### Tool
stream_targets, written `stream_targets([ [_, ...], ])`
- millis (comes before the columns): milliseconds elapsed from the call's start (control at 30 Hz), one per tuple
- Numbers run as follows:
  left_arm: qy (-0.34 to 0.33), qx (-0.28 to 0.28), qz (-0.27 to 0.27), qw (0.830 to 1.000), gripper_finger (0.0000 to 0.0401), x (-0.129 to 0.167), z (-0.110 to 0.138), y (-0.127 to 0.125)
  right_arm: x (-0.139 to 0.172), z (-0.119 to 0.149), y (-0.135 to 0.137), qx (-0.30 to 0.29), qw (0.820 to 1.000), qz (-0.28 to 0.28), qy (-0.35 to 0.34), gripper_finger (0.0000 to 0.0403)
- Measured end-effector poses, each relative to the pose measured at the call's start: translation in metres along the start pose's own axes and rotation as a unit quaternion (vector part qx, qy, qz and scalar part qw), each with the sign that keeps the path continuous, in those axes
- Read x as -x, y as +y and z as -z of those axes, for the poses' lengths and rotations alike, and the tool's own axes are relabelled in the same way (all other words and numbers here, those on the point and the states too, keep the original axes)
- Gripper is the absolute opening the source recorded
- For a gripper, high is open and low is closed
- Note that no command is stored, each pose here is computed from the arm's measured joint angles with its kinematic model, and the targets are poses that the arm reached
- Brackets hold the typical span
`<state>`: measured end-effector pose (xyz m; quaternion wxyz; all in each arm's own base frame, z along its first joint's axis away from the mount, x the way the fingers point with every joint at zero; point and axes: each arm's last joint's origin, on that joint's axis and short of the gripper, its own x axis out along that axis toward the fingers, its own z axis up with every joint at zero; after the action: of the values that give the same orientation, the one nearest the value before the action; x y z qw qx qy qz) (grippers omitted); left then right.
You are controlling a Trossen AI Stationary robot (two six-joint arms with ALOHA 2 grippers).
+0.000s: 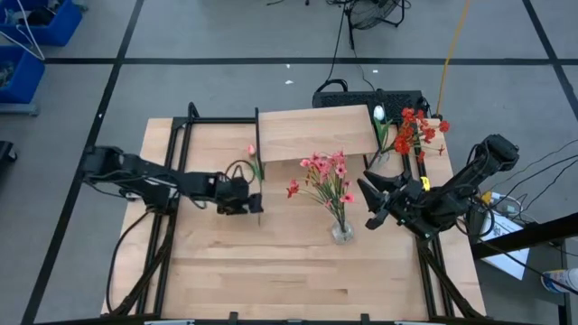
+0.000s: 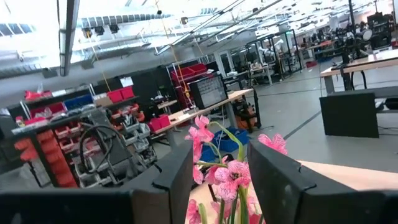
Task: Pick and place flowers into a vace then onto a shelf
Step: Put the pink flower into the bottom transparent vase
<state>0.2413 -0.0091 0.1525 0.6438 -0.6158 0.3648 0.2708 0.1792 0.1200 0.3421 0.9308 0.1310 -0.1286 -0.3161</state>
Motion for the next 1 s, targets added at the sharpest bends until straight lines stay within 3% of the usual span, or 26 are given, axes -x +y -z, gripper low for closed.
stream_targets([
  [200,0.028,0.014,-0.044,0.999,0.0351,-0.021,-0.006,-0.008,0.001,0.009,0.0,0.031,0.999,-0.004,0.008,0.0143],
  [433,0.049,-0.024,-0.111,0.992,0.0335,-0.034,-0.007,-0.013,0.003,0.018,-0.004,-0.019,1.0,-0.007,0.011,0.0144],
  [567,0.037,-0.016,-0.121,0.992,0.0267,-0.035,-0.009,-0.011,0.003,0.019,-0.004,-0.033,0.999,-0.008,0.011,0.0143],
  [767,0.034,-0.026,-0.125,0.991,0.0122,-0.035,-0.014,-0.008,0.003,0.02,-0.004,-0.029,0.999,-0.008,0.013,0.0143],
  [900,0.045,-0.091,-0.13,0.986,0.0023,-0.035,-0.015,-0.007,0.003,0.021,-0.003,-0.025,1.0,-0.009,0.015,0.0143],
  [1000,0.077,-0.154,-0.117,0.978,0.0012,-0.033,-0.013,-0.008,0.003,0.022,-0.003,-0.046,0.999,-0.009,0.016,0.0143],
])
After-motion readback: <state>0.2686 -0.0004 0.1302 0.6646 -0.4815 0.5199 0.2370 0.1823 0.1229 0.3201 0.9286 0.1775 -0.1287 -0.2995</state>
